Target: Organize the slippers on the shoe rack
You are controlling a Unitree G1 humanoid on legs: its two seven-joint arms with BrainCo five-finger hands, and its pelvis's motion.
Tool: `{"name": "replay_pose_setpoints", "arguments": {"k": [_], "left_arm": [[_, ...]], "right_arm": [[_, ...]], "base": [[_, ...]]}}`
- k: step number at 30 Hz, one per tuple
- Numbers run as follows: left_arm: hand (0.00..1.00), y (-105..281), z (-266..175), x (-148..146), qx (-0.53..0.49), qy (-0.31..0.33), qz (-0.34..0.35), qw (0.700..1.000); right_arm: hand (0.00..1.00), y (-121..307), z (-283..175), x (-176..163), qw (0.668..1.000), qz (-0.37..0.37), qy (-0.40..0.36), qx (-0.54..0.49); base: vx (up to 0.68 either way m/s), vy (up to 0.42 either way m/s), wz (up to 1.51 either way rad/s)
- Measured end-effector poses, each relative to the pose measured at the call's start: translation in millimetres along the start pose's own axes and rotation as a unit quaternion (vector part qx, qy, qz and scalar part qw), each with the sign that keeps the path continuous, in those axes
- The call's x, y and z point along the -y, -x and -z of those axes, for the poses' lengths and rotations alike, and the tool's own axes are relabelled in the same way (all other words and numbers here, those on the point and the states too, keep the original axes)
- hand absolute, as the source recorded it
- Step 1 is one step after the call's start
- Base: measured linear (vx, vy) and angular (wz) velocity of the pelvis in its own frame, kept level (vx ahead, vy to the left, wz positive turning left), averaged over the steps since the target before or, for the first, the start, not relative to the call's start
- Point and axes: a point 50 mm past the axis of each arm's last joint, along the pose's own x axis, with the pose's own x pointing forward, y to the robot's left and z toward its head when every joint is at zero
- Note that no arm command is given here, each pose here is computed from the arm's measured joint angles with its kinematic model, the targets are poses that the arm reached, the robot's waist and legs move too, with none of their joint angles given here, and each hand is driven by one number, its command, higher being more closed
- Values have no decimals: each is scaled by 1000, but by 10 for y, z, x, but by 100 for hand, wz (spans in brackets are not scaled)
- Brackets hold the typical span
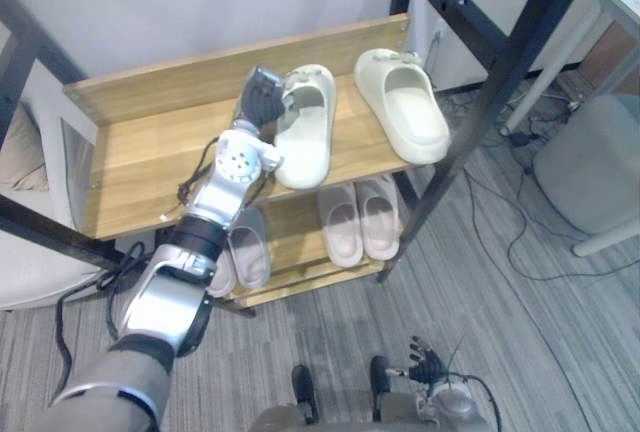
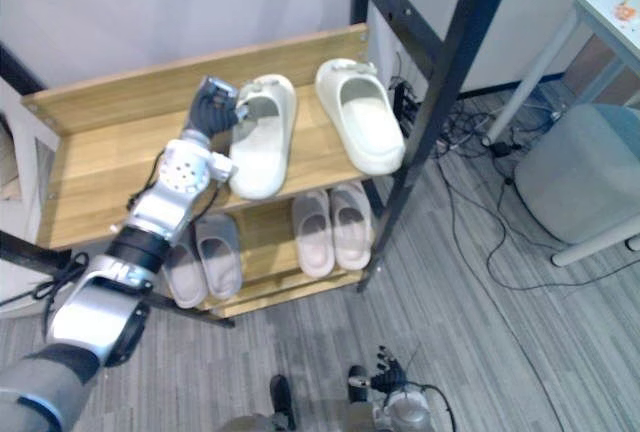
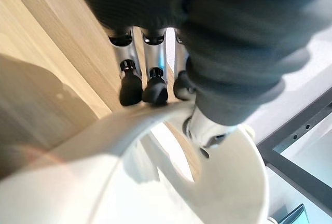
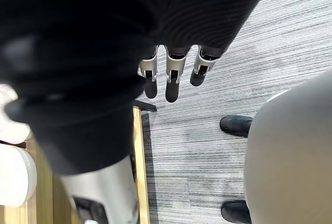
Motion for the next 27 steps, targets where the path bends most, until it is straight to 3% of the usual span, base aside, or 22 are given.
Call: {"name": "replay_pose_setpoints", "arguments": {"k": [14,22,27], "left_arm": [[0,43,-93,-43,19,61,-25,998],[0,272,11,-81,25,103,-38,994],[0,476,182,-34,-3,162,-37,986]], "right_arm": [[0,1,5,-8,1000,-1,1,-2],[0,5,16,-23,1000,-5,4,-5],[0,7,27,-45,1000,-10,9,-9]], "base": [[-12,1,5],[-7,2,10],[-6,8,11]]}}
